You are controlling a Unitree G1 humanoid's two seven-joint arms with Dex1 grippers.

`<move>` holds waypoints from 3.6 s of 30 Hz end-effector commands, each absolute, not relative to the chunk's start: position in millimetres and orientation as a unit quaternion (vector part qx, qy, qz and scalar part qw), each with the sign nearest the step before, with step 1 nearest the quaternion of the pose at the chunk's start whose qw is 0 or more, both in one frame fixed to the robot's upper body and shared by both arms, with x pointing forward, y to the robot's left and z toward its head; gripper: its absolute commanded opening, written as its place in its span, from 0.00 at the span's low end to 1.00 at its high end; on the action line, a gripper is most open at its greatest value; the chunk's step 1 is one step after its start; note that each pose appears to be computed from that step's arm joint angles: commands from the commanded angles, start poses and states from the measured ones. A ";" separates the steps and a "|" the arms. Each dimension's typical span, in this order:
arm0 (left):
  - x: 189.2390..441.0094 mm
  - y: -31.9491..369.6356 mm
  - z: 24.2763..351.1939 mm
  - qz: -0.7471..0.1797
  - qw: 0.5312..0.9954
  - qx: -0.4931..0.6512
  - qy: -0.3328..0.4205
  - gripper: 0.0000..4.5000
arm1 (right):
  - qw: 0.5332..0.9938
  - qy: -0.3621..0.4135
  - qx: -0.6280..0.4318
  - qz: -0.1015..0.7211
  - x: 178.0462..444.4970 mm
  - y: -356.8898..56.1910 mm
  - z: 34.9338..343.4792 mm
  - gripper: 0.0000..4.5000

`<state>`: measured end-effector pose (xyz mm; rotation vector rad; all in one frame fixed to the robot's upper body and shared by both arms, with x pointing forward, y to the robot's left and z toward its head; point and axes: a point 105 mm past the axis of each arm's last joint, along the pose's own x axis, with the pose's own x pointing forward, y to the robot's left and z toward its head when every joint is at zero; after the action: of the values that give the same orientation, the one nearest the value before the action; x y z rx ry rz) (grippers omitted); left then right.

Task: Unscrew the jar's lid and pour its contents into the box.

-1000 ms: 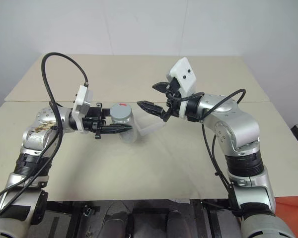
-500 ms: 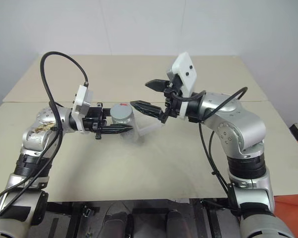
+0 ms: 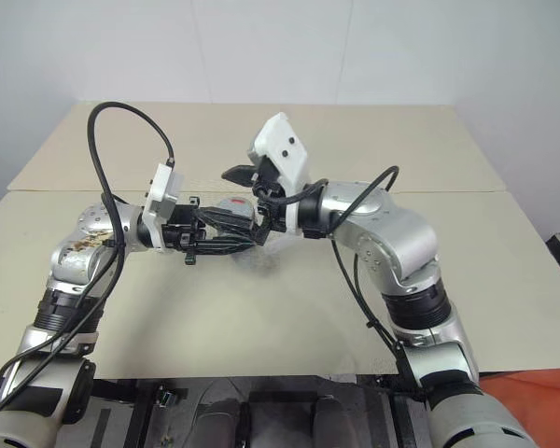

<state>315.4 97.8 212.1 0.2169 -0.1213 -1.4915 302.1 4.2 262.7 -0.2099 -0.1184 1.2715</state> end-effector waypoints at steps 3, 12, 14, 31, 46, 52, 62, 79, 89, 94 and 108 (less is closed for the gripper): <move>311.4 99.6 224.2 -0.675 0.724 0.116 -0.079 0.46 | 0.788 -0.085 -0.103 0.601 293.0 6.5 273.7 0.99; 312.7 101.8 225.6 -0.674 0.725 0.118 -0.076 0.46 | 0.805 -0.079 -0.102 0.579 303.6 -2.1 270.2 0.99; 312.9 102.4 225.6 -0.673 0.726 0.119 -0.075 0.46 | 0.814 -0.077 -0.104 0.566 308.0 -8.8 269.5 0.99; 309.8 107.1 226.9 -0.677 0.722 0.123 -0.072 0.46 | 0.848 -0.073 -0.117 0.512 319.6 -58.3 271.0 0.99; 315.6 109.3 228.0 -0.675 0.724 0.127 -0.069 0.46 | 0.836 -0.073 -0.129 0.527 300.3 -82.9 266.0 0.99; 321.4 104.7 227.4 -0.673 0.726 0.125 -0.071 0.46 | 0.815 -0.088 -0.110 0.562 290.7 -68.4 276.8 0.99; 324.0 97.7 225.5 -0.678 0.720 0.123 -0.075 0.46 | 0.816 -0.068 -0.108 0.564 292.2 -32.6 281.9 0.99; 320.7 101.3 222.8 -0.679 0.718 0.134 -0.070 0.46 | 0.809 -0.029 -0.129 0.573 288.1 -13.8 272.9 0.99; 319.8 101.0 223.0 -0.679 0.719 0.134 -0.072 0.46 | 0.806 -0.034 -0.130 0.577 288.2 -9.9 275.9 0.99; 319.6 101.0 223.4 -0.678 0.719 0.133 -0.073 0.46 | 0.801 -0.028 -0.131 0.583 287.5 -8.3 273.5 0.99; 316.7 101.6 220.2 -0.678 0.720 0.134 -0.068 0.46 | 0.805 -0.035 -0.131 0.577 290.6 -9.5 276.9 0.62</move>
<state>321.2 101.0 212.5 0.2618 -0.1128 -1.4956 294.5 -11.0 258.6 -0.2617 0.0064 1.2314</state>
